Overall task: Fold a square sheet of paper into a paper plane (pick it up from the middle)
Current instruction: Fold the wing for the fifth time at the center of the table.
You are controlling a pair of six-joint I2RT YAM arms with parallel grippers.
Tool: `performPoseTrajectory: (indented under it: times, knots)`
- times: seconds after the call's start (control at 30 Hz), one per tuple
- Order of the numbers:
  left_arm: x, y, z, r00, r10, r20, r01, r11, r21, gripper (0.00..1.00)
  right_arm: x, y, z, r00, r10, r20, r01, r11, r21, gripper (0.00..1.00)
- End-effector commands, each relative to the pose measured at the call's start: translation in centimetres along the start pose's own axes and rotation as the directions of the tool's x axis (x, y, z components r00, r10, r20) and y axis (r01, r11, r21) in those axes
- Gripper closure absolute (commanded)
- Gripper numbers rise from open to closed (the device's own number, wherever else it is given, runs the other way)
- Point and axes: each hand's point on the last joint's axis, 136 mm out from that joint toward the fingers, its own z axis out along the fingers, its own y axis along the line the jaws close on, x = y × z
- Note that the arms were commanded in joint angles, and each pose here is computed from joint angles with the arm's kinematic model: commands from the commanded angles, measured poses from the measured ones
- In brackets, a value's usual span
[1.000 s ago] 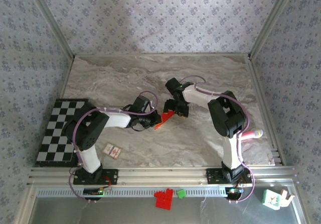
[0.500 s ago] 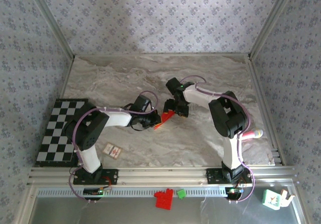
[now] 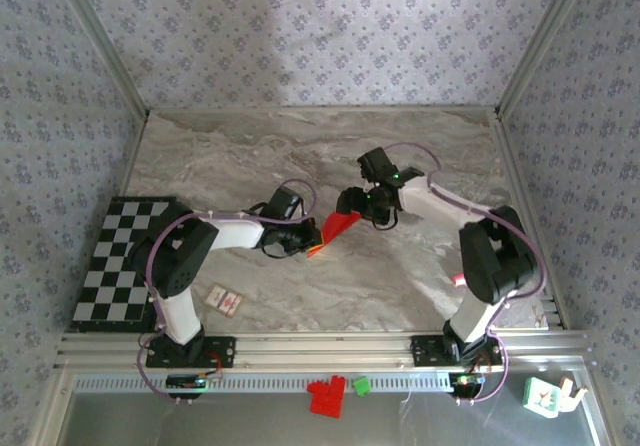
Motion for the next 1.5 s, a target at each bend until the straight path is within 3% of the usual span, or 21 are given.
performPoseTrajectory:
  times: [0.0,0.23,0.47,1.03,1.47]
  knots:
    - [1.6,4.2,0.8,0.997,-0.050,-0.056,0.041,0.988,-0.149,1.00,0.9,1.3,-0.2,0.996,-0.086,0.014,0.087,0.993,-0.080,0.35]
    - [1.8,4.3,1.0,0.997,-0.051,-0.063,0.041,0.987,-0.152,1.00,1.7,4.4,0.7,0.987,-0.154,0.045,0.159,0.970,-0.182,0.75]
    - [1.9,4.3,1.2,0.996,-0.050,-0.069,0.039,0.987,-0.156,1.00,2.3,5.3,3.1,0.987,-0.162,0.027,0.164,0.973,-0.165,0.91]
    - [2.1,4.6,1.1,0.996,-0.062,-0.071,0.050,0.984,-0.169,1.00,2.8,4.9,6.5,0.988,-0.145,-0.053,0.134,0.975,-0.178,0.96]
    - [2.3,4.9,0.9,0.995,-0.073,-0.071,0.059,0.982,-0.181,1.00,3.2,2.3,7.8,0.990,-0.116,-0.081,0.109,0.990,-0.088,0.97]
